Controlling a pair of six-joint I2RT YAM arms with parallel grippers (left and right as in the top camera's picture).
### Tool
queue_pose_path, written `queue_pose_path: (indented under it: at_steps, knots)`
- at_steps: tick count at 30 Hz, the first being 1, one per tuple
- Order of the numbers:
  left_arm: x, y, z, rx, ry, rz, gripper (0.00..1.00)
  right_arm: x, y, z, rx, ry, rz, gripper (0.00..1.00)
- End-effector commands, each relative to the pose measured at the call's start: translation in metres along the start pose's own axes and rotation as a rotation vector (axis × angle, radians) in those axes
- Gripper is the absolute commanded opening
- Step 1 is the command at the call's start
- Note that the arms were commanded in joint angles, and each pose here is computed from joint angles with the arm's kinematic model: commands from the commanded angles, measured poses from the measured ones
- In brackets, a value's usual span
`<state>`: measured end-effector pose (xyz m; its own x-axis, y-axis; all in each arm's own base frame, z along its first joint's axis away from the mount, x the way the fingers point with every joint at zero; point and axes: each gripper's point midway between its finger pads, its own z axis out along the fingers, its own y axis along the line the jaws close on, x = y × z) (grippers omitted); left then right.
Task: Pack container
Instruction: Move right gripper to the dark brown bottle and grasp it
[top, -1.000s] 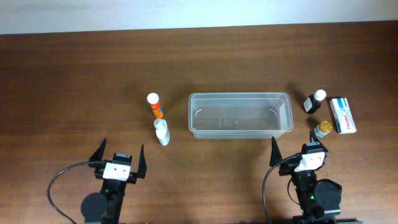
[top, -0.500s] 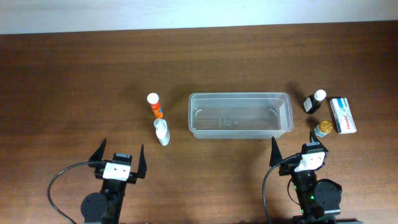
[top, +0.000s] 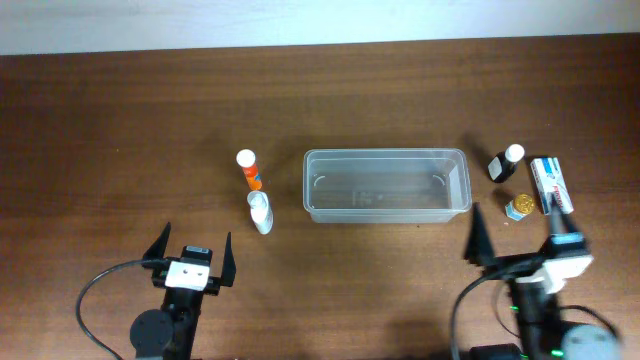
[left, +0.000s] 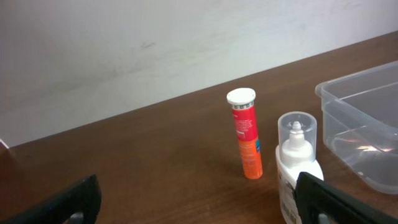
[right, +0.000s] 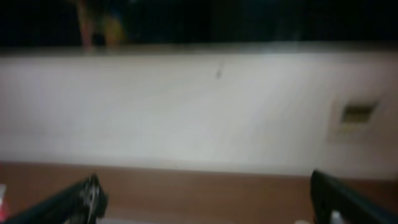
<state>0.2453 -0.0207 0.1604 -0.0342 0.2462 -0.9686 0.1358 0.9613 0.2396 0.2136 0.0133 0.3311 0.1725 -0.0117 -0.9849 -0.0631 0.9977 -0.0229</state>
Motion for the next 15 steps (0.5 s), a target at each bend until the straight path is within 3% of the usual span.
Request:
queue_pose_path:
  at_steps: [1, 2, 6, 9, 15]
  knots:
    - [0.0, -0.001, 0.0, 0.007, -0.003, 0.012, 0.99, -0.065, -0.027, 0.023, 0.14, 0.108, -0.164, 0.99]
    - [0.0, -0.001, 0.0, 0.007, -0.003, 0.012, 0.99, -0.067, -0.028, 0.027, 0.145, 0.13, -0.168, 0.99]
    - [0.0, -0.001, 0.0, 0.007, -0.003, 0.012, 0.99, -0.072, -0.054, 0.087, 0.209, 0.508, -0.197, 0.99]
    - [0.0, -0.001, 0.0, 0.007, -0.003, 0.012, 0.99, -0.062, -0.072, 0.108, 0.216, 0.682, -0.175, 0.99]
    - [0.0, -0.001, 0.0, 0.007, -0.003, 0.012, 0.99, 0.009, -0.12, 0.139, 0.179, 1.087, 0.04, 0.98]
